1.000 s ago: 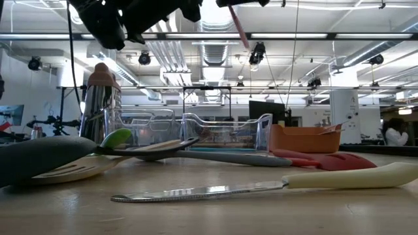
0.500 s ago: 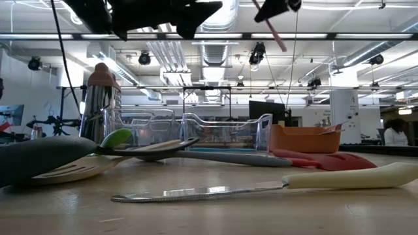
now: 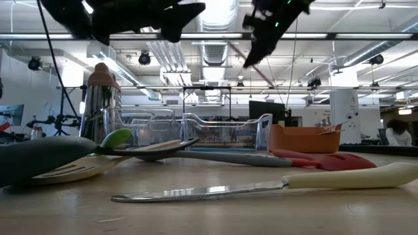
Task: Pick & Place Kitchen Items
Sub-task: Put the pink spatula into the right transparent bin
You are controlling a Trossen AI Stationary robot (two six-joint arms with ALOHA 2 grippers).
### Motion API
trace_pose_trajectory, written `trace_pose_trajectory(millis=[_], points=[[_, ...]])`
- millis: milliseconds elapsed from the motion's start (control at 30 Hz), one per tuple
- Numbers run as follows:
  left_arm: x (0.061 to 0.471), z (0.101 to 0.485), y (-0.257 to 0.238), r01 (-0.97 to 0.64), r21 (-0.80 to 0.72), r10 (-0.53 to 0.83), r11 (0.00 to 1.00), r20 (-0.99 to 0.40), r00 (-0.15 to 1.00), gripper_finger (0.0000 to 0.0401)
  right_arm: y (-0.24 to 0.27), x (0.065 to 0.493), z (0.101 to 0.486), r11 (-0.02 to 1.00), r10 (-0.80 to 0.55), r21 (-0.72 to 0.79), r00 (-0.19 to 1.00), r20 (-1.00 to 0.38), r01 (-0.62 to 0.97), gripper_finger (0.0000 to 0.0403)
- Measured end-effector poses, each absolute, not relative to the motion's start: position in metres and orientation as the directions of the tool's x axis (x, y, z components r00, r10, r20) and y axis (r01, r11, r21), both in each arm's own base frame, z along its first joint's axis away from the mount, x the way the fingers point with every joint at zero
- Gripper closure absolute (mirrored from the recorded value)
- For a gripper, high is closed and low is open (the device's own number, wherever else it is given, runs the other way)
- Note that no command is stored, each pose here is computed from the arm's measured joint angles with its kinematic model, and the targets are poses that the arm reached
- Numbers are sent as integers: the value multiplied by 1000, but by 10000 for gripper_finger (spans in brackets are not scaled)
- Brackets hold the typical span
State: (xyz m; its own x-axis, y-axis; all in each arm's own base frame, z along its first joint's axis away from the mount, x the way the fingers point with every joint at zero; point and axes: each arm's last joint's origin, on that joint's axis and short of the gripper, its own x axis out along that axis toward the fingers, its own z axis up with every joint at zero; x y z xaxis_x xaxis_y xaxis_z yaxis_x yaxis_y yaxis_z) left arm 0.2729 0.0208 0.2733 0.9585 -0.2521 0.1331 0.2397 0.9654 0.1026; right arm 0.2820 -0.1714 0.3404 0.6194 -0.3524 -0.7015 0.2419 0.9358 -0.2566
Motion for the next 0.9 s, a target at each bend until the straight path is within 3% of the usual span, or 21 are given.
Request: trace_pose_trajectory(millis=[233, 500, 900], points=[[255, 274, 21, 180, 162, -206, 970, 162, 965, 154, -216, 319, 312, 960, -281, -252, 465, -839, 126, 381], [252, 262, 26, -2, 155, -19, 988, 131, 991, 154, -242, 361, 291, 982, -180, -188, 331, -926, 9, 381], [240, 272, 25, -11, 180, -15, 984, 146, 989, 156, -258, 395, 264, 985, -114, -140, 243, -963, -95, 381]])
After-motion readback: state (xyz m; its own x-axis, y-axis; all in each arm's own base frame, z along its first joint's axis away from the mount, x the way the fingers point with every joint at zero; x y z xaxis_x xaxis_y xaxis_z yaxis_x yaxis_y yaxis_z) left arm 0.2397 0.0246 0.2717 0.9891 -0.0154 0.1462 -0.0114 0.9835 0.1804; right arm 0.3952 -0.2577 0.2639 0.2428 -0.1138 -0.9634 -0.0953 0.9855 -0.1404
